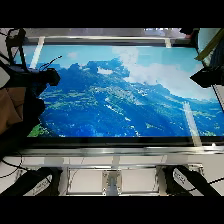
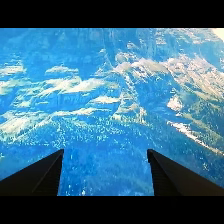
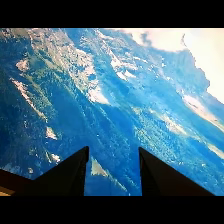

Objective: Fold the clothes and pants, and hang the long-sleeved shirts on hangers.

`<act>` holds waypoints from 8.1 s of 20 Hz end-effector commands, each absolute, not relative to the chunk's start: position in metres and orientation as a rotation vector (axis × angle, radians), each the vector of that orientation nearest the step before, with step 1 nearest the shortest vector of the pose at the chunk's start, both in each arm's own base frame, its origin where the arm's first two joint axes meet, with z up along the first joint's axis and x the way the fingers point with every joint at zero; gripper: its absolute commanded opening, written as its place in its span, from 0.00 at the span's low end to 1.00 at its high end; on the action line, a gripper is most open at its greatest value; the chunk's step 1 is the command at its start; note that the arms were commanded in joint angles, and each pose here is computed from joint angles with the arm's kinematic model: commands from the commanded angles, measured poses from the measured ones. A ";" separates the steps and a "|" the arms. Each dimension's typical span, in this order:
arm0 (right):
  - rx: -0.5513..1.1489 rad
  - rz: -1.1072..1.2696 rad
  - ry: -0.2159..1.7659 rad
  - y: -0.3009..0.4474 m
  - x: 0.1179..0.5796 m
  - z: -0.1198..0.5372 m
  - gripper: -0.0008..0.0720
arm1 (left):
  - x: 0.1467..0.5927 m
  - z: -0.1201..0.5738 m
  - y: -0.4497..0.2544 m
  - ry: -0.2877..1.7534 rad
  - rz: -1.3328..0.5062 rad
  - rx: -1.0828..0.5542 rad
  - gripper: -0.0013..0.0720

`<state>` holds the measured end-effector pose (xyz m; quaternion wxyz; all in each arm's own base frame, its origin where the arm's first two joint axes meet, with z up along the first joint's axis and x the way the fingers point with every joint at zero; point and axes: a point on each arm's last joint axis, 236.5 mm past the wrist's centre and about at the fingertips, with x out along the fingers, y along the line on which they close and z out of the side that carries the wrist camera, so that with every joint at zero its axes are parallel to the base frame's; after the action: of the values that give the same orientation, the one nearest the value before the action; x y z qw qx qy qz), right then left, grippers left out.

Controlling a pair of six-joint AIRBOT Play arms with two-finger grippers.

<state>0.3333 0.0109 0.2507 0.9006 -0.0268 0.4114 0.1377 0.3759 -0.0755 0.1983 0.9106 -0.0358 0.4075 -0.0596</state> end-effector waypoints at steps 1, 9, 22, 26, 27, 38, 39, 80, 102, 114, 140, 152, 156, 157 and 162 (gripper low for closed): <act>-0.056 0.286 0.850 0.011 0.333 0.251 0.52 | 0.376 0.198 -0.075 0.840 -0.123 -0.073 0.83; -0.056 0.286 0.850 0.011 0.333 0.251 0.52 | 0.376 0.198 -0.075 0.840 -0.123 -0.073 0.82; -0.059 0.241 0.728 0.004 0.356 0.271 0.52 | 0.397 0.163 -0.072 0.915 -0.092 -0.042 0.83; -0.044 0.264 0.717 0.011 0.356 0.273 0.52 | 0.413 0.195 0.032 0.795 0.248 0.337 0.83; -0.043 0.267 0.724 0.011 0.355 0.272 0.52 | 0.412 0.218 0.067 0.753 0.371 0.464 0.83; 0.003 0.293 0.680 0.021 0.361 0.281 0.52 | 0.357 0.200 0.298 0.717 0.925 -0.024 0.83; 0.008 0.301 0.681 0.023 0.361 0.281 0.52 | 0.359 0.184 0.303 0.757 0.889 -0.107 0.83; -0.266 -0.209 0.611 -0.088 0.295 0.382 0.52 | 0.228 0.210 -0.447 0.821 -1.242 0.004 0.04; 0.059 0.330 1.052 -0.005 0.434 0.196 0.52 | 0.451 0.208 -0.273 0.872 -0.741 -0.386 0.76; 0.159 0.431 1.283 0.001 0.429 0.133 0.51 | 0.511 -0.028 -0.201 1.276 -0.420 -0.277 0.76; 0.068 0.385 1.116 0.000 0.402 0.204 0.52 | 0.558 -0.087 -0.240 1.210 -0.557 -0.258 0.68; 0.039 0.305 1.246 -0.037 0.390 0.161 0.51 | 0.573 -0.045 -0.222 1.110 -0.532 -0.195 0.04; 0.351 0.288 1.573 -0.057 0.312 0.052 0.62 | 0.590 0.015 -0.159 0.999 -0.407 -0.099 0.04; 0.456 0.312 1.631 -0.048 0.291 0.030 0.74 | 0.593 0.028 -0.149 0.975 -0.394 -0.107 0.04; 0.657 0.364 1.560 0.004 0.283 -0.056 0.77 | 0.591 0.060 -0.127 0.939 -0.354 -0.142 0.04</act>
<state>0.2861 -0.0206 -0.0143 0.6404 0.2443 0.7112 0.1562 0.5928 -0.1423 0.0424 0.8675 -0.0671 0.4574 -0.1836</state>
